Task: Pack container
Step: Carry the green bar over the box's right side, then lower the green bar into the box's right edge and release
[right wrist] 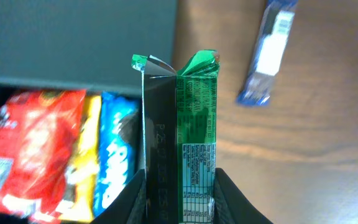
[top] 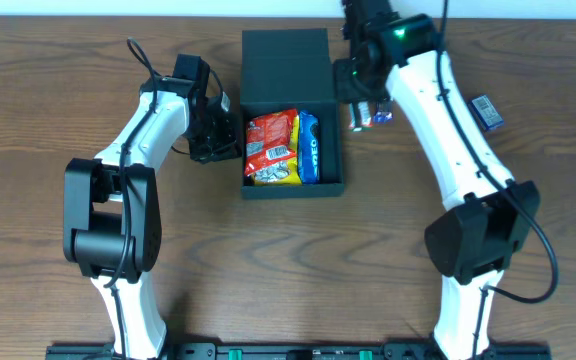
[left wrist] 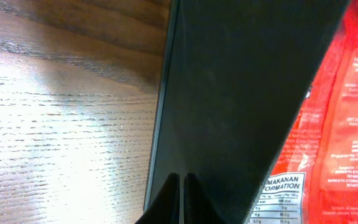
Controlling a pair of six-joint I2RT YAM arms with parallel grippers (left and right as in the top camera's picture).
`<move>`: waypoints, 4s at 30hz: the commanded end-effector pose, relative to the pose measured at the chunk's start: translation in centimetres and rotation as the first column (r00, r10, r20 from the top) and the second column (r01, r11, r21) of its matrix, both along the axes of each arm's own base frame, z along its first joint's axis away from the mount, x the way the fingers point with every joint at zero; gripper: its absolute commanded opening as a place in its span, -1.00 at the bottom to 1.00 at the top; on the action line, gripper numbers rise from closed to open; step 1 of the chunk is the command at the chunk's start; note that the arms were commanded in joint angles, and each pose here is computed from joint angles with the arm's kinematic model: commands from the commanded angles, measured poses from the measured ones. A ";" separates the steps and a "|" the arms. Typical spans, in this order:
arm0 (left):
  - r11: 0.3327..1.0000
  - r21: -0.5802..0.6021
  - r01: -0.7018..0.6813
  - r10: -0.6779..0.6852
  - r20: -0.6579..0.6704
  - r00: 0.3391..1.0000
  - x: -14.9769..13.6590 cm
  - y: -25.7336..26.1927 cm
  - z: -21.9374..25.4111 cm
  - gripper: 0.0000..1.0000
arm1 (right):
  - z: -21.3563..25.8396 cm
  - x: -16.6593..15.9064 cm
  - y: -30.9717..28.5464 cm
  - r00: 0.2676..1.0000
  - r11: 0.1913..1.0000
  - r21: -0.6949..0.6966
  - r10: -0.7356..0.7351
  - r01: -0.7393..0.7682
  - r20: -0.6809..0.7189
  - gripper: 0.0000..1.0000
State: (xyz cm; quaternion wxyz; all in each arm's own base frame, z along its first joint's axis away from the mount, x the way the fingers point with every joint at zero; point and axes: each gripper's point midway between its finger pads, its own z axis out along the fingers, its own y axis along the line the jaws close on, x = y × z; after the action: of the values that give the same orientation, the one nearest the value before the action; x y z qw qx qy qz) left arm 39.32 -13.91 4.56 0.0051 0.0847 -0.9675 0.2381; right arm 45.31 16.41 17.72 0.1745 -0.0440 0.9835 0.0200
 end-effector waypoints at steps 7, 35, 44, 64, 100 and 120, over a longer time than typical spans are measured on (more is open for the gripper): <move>1.000 -0.002 0.022 -0.022 0.011 1.000 0.2 -0.2 -0.7 -0.88 | -3.6 -2.6 5.7 0.997 0.998 0.044 -0.049 0.051 -0.065 -0.97; 0.999 -0.021 0.025 -0.024 0.017 1.000 0.3 -0.5 -0.5 -0.88 | -12.8 -2.9 2.5 0.983 0.975 -0.124 -0.183 0.182 -0.003 -0.97; 0.999 -0.021 0.025 -0.024 0.017 1.000 0.3 -0.5 -0.5 -0.88 | -12.6 -1.6 1.4 0.981 0.965 -0.179 -0.179 0.191 0.081 0.87; 0.999 -0.020 0.025 -0.024 0.018 1.000 0.3 -0.5 -0.5 -0.88 | 0.5 1.4 -3.9 0.892 0.930 -0.123 -0.286 0.346 0.349 0.56; 1.000 -0.019 0.024 -0.024 0.005 1.000 0.0 -0.4 -0.5 -0.88 | -17.4 10.3 -10.3 0.956 0.966 0.066 -0.258 0.251 0.141 0.28; 1.000 -0.019 0.024 -0.024 0.005 1.000 0.0 -0.4 -0.5 -0.88 | -18.5 9.5 -10.2 0.960 0.964 0.063 -0.264 0.259 0.096 -0.30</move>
State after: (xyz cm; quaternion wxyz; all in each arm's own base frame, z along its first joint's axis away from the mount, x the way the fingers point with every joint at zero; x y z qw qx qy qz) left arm 39.75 -14.28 4.77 -0.0034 0.0794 -0.9650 0.2500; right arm 55.05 6.20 0.29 0.2403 0.0899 0.9663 0.0196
